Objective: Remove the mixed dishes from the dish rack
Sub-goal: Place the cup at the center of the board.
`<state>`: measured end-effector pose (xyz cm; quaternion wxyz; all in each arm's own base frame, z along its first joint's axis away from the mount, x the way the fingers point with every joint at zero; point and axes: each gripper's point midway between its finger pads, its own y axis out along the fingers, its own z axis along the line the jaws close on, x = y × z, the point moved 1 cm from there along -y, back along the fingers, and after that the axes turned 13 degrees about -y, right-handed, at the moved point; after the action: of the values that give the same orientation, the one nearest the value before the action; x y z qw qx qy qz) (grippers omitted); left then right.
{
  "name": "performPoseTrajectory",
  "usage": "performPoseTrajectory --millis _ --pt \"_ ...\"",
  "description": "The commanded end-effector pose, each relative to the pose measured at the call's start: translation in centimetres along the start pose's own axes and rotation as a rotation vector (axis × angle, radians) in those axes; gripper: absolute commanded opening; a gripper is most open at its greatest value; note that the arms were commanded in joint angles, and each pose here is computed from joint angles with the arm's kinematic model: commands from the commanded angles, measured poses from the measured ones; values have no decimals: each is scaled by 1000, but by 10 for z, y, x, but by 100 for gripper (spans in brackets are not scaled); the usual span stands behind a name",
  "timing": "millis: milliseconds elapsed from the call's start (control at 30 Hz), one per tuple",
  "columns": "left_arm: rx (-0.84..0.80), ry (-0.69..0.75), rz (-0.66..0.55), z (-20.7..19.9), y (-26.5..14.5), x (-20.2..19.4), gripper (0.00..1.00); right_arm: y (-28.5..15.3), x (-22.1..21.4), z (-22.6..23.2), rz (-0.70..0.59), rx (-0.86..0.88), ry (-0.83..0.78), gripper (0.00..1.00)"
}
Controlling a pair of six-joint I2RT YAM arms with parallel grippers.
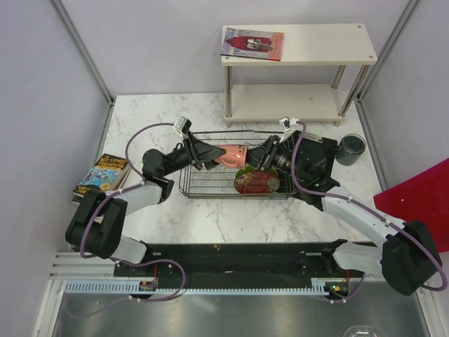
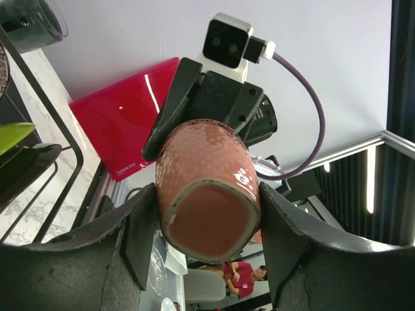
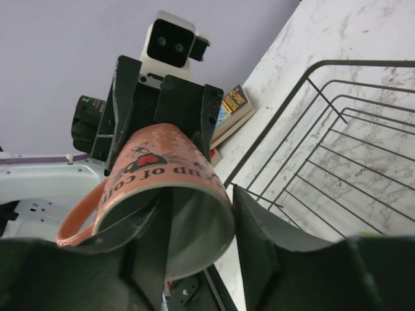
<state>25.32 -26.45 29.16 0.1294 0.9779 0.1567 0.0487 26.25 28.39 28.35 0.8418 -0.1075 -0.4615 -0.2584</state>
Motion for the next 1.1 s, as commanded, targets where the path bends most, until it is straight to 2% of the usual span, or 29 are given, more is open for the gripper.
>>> performPoseTrajectory --millis 0,67,100,167,200,267,300,367,400,433,567,633,667,700,767,800,1000,1067 --pt "-157 142 78 -36 -3 -18 2 3 21 16 -69 58 -27 24" --pt "-144 144 85 -35 -1 -17 7 0 21 13 -75 33 -41 11" --pt "-138 155 88 -34 -1 -16 25 -1 18 10 -62 13 -37 1" --pt "-112 148 92 -32 2 -13 49 -6 24 9 -81 -16 -73 0" --pt "-104 159 87 -31 3 -11 68 -9 21 6 -66 -44 -73 0" --pt "-79 160 58 -29 3 -2 82 -19 41 10 -118 -87 -120 0" --pt "-26 153 29 -21 2 5 99 -24 38 4 -95 -133 -152 0" --pt "74 114 -84 -3 -4 26 99 -39 57 7 -132 -204 -196 0" --pt "173 80 -132 20 -10 34 99 -44 65 6 -146 -232 -241 0" --pt "196 91 -191 21 -15 41 99 -53 73 12 -169 -243 -264 0" --pt "309 34 -301 44 -35 58 99 -78 93 7 -169 -392 -326 0" --pt "378 -12 -329 54 -42 60 99 -96 113 -10 -204 -578 -347 0" --pt "411 10 -328 58 -44 61 99 -107 105 -28 -142 -692 -342 0" --pt "435 15 -330 59 -46 61 99 -127 115 -49 -170 -867 -342 0" --pt "501 19 -342 63 -52 59 99 -147 115 -71 -123 -1038 -309 0" --pt "520 23 -348 64 -54 59 99 -167 123 -87 -157 -1159 -278 0" --pt "615 34 -376 70 -70 52 99 -218 107 -142 -223 -1346 -45 0" --pt "643 28 -370 75 -74 48 99 -228 92 -158 -190 -1411 1 0"
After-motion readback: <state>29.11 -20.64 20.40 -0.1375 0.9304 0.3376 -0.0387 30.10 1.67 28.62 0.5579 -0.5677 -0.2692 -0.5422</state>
